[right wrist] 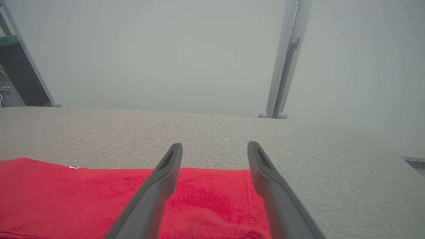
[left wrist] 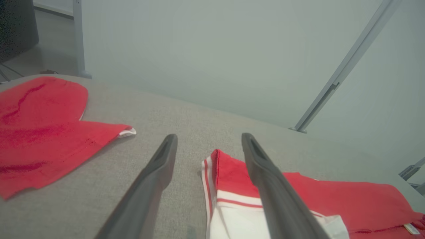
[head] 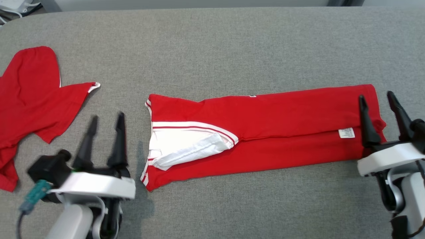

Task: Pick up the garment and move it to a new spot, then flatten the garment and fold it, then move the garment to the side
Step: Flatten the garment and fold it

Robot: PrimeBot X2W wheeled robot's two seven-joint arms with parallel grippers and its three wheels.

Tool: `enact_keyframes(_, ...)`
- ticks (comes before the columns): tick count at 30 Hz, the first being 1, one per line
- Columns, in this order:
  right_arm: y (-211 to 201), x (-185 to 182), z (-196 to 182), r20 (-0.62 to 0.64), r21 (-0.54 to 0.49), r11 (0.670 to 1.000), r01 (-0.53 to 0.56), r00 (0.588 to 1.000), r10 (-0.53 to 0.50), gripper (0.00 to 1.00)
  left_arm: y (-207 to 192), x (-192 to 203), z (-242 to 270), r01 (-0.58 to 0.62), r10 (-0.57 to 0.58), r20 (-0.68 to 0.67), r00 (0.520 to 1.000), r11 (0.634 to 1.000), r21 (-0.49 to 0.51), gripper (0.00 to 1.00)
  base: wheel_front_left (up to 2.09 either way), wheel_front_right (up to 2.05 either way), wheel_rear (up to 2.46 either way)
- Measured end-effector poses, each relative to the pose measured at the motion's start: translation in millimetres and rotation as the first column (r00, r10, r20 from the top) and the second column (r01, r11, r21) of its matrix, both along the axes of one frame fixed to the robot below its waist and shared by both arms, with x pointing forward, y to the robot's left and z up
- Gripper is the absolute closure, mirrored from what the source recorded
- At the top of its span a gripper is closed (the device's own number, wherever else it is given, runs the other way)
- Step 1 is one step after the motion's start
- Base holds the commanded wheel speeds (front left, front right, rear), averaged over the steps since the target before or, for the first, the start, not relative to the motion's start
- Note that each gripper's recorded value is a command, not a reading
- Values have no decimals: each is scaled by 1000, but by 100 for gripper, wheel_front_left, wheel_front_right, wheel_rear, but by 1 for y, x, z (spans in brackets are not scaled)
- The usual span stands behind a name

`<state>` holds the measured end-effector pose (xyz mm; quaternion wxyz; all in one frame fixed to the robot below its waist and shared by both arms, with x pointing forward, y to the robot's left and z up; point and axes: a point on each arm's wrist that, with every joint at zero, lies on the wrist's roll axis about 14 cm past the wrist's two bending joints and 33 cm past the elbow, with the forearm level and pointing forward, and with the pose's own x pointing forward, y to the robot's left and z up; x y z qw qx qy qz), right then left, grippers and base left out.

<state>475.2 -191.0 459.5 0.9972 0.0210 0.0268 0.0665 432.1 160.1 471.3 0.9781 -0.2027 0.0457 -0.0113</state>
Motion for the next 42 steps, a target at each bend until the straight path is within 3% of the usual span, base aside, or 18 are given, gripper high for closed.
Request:
enact_keyframes(4,23,-3,20,63,39,999,-36,997,34,0,15,9,44,-96,91,164,982,995,19,0,0,0,0)
enact_keyframes(15,49,-36,51,142,135,989,-69,989,49,0,14,-17,80,-82,48,320,946,992,94,0,0,0,0)
enact_keyframes(20,51,-59,46,117,155,986,-61,992,43,0,11,-36,68,-59,13,284,959,986,156,0,0,0,0)
enact_keyframes(30,45,-101,43,95,189,982,-27,995,9,0,15,-75,46,-56,22,207,978,985,160,0,0,0,0)
enact_keyframes(42,36,-121,44,98,207,978,7,995,-28,0,19,-97,24,-54,29,136,990,981,188,0,0,0,0)
